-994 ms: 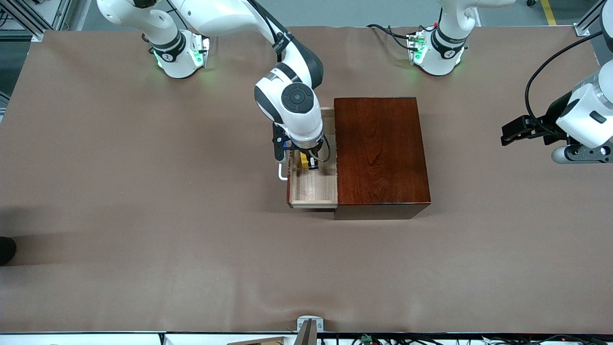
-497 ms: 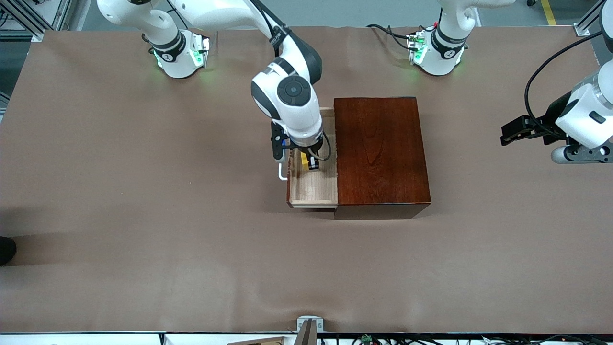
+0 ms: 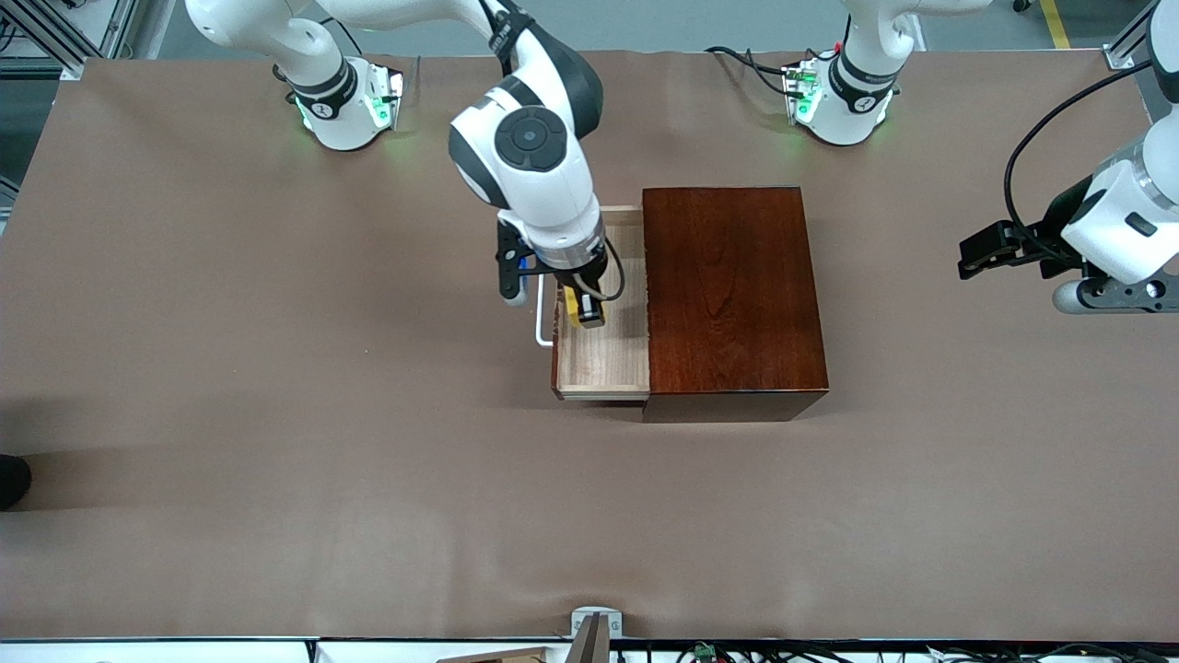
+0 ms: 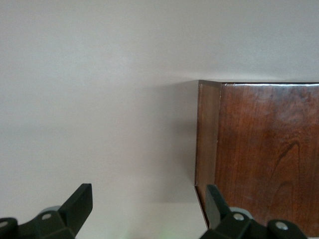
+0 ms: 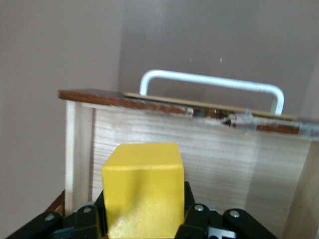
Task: Open drawer, take yellow block, close drawer
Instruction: 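Lift the cube out with the right gripper while the left gripper reaches the drawer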
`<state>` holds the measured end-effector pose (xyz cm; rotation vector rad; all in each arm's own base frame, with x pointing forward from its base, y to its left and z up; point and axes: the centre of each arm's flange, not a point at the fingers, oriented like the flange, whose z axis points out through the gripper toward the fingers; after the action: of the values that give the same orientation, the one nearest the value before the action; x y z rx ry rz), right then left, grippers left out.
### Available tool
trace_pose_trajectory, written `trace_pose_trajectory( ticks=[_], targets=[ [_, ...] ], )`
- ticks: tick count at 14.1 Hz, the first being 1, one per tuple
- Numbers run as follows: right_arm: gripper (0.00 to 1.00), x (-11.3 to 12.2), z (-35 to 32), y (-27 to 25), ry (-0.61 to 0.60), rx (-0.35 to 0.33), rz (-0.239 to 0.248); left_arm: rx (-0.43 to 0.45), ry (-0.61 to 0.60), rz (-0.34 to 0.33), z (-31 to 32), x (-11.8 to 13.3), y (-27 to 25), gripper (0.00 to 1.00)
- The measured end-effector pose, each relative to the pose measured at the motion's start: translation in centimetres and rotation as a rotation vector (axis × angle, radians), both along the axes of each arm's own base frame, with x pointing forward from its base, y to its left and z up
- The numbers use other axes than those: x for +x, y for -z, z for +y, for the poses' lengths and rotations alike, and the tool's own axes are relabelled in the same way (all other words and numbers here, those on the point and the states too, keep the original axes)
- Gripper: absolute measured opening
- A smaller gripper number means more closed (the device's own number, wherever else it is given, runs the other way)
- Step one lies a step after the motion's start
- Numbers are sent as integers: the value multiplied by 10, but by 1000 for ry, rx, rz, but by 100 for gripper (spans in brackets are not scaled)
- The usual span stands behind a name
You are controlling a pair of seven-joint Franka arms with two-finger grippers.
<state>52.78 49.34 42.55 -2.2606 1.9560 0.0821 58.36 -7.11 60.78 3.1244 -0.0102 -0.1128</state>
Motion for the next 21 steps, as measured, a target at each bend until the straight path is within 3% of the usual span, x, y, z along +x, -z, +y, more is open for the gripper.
trace_pose_trajectory(
  ticks=[5,10,21],
  targets=[
    [56,33,-66,-31,-223,-56,33,-4,36,1,-22,-3,0,100],
    [56,54,-144,-42,-426,-69,52,-9,105,5,-60,-9,2,100],
    [56,72,-325,-16,-836,-32,118,-58,472,-27,-275,-57,53,100]
  ],
)
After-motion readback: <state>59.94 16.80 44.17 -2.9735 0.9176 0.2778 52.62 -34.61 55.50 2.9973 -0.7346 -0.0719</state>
